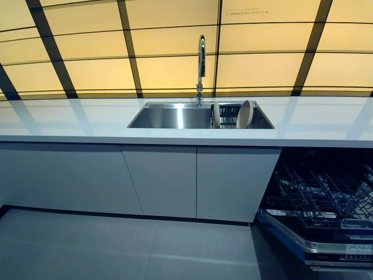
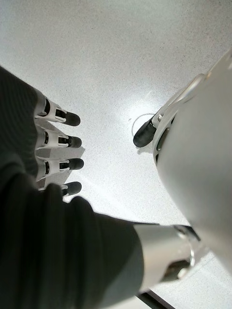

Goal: Take plates into dishwasher

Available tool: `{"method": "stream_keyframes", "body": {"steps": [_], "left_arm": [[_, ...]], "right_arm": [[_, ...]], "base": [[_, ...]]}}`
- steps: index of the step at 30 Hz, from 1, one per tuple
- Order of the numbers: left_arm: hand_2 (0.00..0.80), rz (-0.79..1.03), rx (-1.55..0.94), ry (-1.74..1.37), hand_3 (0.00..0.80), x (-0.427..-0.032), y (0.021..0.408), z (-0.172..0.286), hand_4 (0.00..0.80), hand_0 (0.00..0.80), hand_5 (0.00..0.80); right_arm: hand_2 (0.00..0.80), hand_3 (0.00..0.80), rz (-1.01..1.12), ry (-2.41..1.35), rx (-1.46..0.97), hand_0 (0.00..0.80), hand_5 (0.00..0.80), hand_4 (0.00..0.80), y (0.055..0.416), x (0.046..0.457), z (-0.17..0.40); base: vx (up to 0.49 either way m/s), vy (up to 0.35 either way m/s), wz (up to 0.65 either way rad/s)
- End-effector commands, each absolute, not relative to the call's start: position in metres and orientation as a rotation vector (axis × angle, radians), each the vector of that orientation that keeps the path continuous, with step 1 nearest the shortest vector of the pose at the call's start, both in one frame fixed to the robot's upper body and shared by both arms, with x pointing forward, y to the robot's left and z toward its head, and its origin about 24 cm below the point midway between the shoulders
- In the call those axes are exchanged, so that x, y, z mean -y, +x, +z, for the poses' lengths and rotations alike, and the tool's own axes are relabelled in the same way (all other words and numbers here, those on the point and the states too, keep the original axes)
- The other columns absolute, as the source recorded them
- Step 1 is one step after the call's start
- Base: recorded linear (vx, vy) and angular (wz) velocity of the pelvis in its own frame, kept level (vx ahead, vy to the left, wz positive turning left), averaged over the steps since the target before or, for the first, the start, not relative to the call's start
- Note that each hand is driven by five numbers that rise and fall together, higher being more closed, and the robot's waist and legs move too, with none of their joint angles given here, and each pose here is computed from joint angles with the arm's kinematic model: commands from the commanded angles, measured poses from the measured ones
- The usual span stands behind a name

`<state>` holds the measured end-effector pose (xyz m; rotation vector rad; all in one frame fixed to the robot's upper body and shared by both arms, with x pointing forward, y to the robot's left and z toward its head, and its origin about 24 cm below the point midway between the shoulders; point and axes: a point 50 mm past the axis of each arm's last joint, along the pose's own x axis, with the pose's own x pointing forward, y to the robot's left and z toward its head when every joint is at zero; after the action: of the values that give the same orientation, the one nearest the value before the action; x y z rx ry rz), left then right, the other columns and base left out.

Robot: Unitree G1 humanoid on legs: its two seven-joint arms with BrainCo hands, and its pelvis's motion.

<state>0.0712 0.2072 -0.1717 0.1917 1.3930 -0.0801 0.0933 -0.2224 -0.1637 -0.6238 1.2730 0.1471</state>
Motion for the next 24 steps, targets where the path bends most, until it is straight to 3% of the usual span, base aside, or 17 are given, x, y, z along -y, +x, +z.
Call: {"method": "stream_keyframes", "body": {"steps": [1, 24], "left_arm": [[0.000, -0.105, -1.355, 0.180, 0.000, -0.1963, 0.0892, -0.1704, 0.000, 0.000, 0.000], [0.000, -0.071, -1.350, 0.175, 0.000, -0.2009, 0.0902, -0.1697, 0.000, 0.000, 0.000]], "right_arm": [[0.000, 0.000, 0.197, -0.634, -1.277, 0.000, 0.000, 0.000, 0.1000, 0.2078, -0.1661], [0.000, 0.000, 0.192, -0.628, -1.274, 0.000, 0.000, 0.000, 0.1037, 0.2074, -0.1653]], "base": [[0.000, 0.000, 0.00], [0.010, 0.001, 0.00]]}}
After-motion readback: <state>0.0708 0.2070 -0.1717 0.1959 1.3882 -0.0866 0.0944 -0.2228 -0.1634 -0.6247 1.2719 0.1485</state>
